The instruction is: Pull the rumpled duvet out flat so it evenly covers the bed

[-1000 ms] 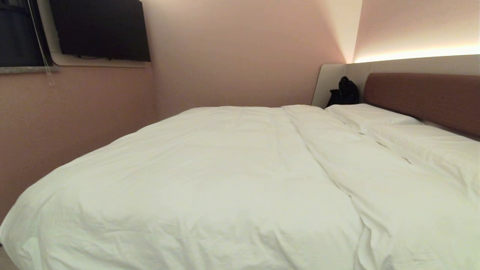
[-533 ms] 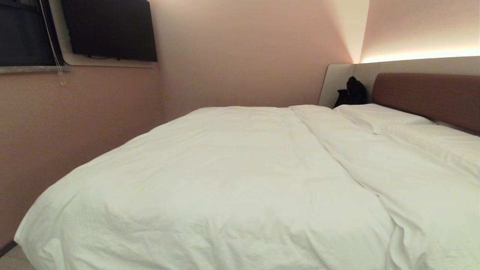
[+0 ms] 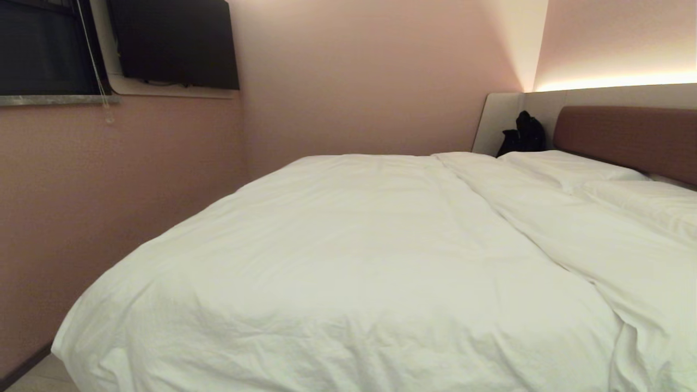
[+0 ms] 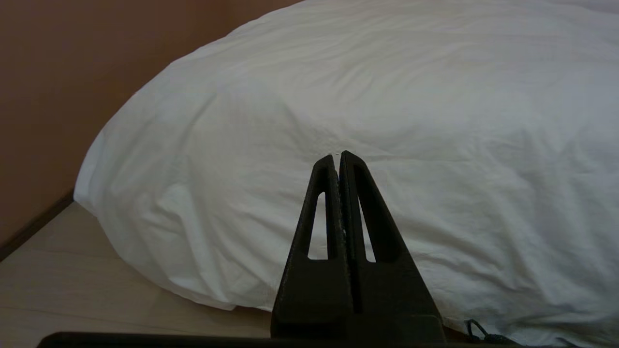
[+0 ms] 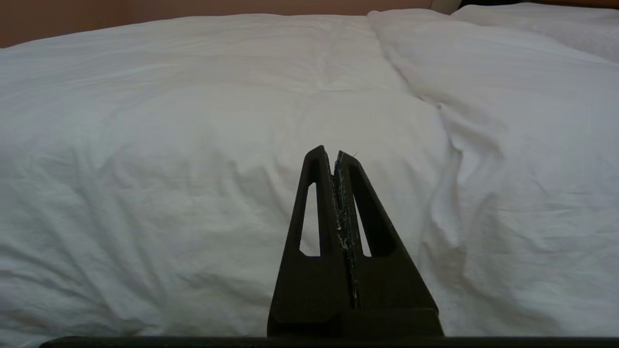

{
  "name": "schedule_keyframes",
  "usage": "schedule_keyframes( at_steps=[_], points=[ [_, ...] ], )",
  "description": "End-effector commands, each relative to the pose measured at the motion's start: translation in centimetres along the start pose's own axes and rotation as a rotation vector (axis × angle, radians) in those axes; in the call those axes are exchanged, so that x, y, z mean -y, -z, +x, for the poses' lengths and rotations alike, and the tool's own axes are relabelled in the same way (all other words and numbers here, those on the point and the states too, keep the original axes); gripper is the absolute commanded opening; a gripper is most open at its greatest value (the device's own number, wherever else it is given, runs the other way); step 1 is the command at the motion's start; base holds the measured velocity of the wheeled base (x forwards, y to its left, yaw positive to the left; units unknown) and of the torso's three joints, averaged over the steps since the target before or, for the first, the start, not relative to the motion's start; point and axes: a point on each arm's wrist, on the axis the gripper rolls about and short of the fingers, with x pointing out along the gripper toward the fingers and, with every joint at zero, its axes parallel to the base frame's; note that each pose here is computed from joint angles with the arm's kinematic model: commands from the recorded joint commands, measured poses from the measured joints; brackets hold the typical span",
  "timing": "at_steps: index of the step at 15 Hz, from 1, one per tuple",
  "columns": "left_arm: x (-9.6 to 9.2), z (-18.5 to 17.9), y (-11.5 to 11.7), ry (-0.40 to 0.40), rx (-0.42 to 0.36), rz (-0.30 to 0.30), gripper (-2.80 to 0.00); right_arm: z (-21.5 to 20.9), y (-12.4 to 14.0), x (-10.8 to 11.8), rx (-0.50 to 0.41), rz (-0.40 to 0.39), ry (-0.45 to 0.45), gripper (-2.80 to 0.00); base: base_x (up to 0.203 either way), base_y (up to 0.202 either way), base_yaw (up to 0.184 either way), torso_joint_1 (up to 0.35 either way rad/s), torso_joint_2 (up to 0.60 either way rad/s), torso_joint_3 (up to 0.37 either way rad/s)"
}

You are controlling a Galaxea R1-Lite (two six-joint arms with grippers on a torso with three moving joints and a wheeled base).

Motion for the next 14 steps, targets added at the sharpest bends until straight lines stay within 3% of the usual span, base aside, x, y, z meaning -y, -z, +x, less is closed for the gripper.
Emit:
schedule_keyframes(
  at_steps=[1,14],
  points=[
    [0.00,0.00,0.00,0.000,0.000,0.003,-2.80,0.00,0.00,0.00,0.000,0.000,0.000,-2.80,0.000,0.194,-0.001,0.001,0.00,0.002],
    [0.00,0.00,0.00,-0.001,0.000,0.000,-2.80,0.00,0.00,0.00,0.000,0.000,0.000,-2.80,0.000,0.193,0.000,0.003,0.00,0.003]
  ],
)
